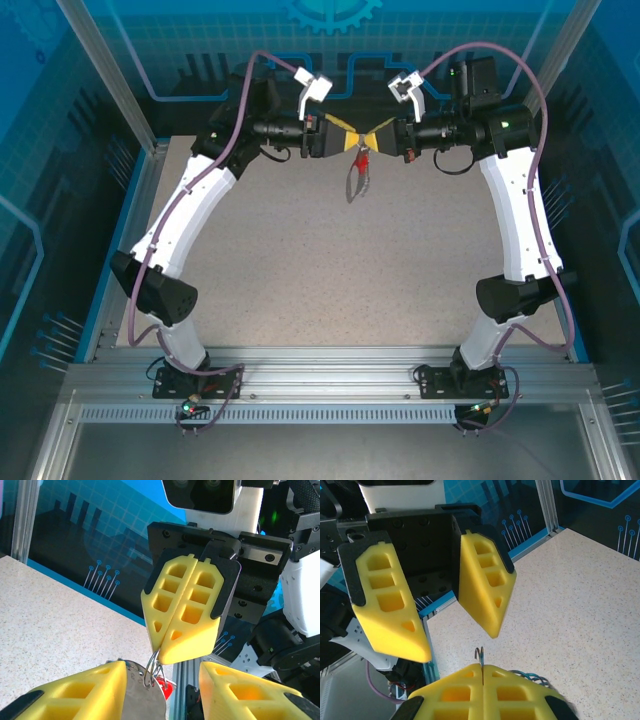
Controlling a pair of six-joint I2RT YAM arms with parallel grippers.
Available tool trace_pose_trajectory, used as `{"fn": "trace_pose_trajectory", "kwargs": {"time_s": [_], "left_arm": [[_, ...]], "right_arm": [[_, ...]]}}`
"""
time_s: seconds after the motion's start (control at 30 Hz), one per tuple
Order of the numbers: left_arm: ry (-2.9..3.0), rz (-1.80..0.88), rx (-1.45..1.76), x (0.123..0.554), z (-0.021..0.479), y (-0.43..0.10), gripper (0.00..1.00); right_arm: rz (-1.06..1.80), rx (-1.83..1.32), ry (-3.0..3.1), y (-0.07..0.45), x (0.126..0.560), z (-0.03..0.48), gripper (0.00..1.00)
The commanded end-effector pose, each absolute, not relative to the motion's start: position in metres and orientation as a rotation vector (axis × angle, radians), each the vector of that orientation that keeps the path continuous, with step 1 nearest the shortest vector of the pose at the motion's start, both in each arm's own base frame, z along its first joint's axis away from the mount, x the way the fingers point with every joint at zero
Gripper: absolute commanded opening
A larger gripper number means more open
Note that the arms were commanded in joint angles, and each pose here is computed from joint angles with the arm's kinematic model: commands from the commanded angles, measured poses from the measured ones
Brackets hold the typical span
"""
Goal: Put the keys on the keyring
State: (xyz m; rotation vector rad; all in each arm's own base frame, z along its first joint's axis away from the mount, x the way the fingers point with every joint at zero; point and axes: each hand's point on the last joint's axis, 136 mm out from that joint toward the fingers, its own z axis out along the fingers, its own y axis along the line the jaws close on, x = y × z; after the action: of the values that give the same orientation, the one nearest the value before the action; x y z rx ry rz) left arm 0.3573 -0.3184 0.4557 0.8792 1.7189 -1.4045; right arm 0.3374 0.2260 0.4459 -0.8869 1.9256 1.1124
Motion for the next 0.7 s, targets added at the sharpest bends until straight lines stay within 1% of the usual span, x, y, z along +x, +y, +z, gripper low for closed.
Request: {"fn": "trace_pose_trajectory", "kwargs": {"time_s": [0.0, 0.1, 0.2, 0.37, 0.47, 0.53, 0.6, 0.67], "left_arm": [[1.685, -1.431, 0.938, 0.349, 0.46, -0.325, 0.44], [1.679, -1.437, 0.943, 0.348, 0.461, -0.327, 0.43], [1.672, -1.442, 0.947, 0.347, 0.462, -0.327, 0.4], [1.65, -1.452, 0.95, 0.346, 0.467, -0.328, 0.21], [1.638, -1.457, 0.951, 0.346, 0.47, -0.329, 0.13], [1.632, -1.463, 0.952, 0.345, 0.472, -0.329, 0.05], [1.626, -1.464, 0.954, 0.345, 0.473, -0.329, 0.01], [1.621, -1.469, 0.957, 0.344, 0.474, -0.329, 0.0]], "right_arm": [[1.182, -0.915, 1.886, 0.234, 0.33, 0.452, 0.0], [1.195, -0.919, 1.875, 0.235, 0.329, 0.454, 0.0], [1.2, -0.917, 1.874, 0.236, 0.329, 0.454, 0.0], [1.206, -0.919, 1.873, 0.236, 0.328, 0.453, 0.0], [1.205, -0.916, 1.876, 0.236, 0.329, 0.453, 0.0], [1.202, -0.915, 1.878, 0.235, 0.329, 0.452, 0.0], [1.202, -0.915, 1.875, 0.236, 0.329, 0.453, 0.0], [1.197, -0.91, 1.875, 0.235, 0.33, 0.453, 0.0]]}}
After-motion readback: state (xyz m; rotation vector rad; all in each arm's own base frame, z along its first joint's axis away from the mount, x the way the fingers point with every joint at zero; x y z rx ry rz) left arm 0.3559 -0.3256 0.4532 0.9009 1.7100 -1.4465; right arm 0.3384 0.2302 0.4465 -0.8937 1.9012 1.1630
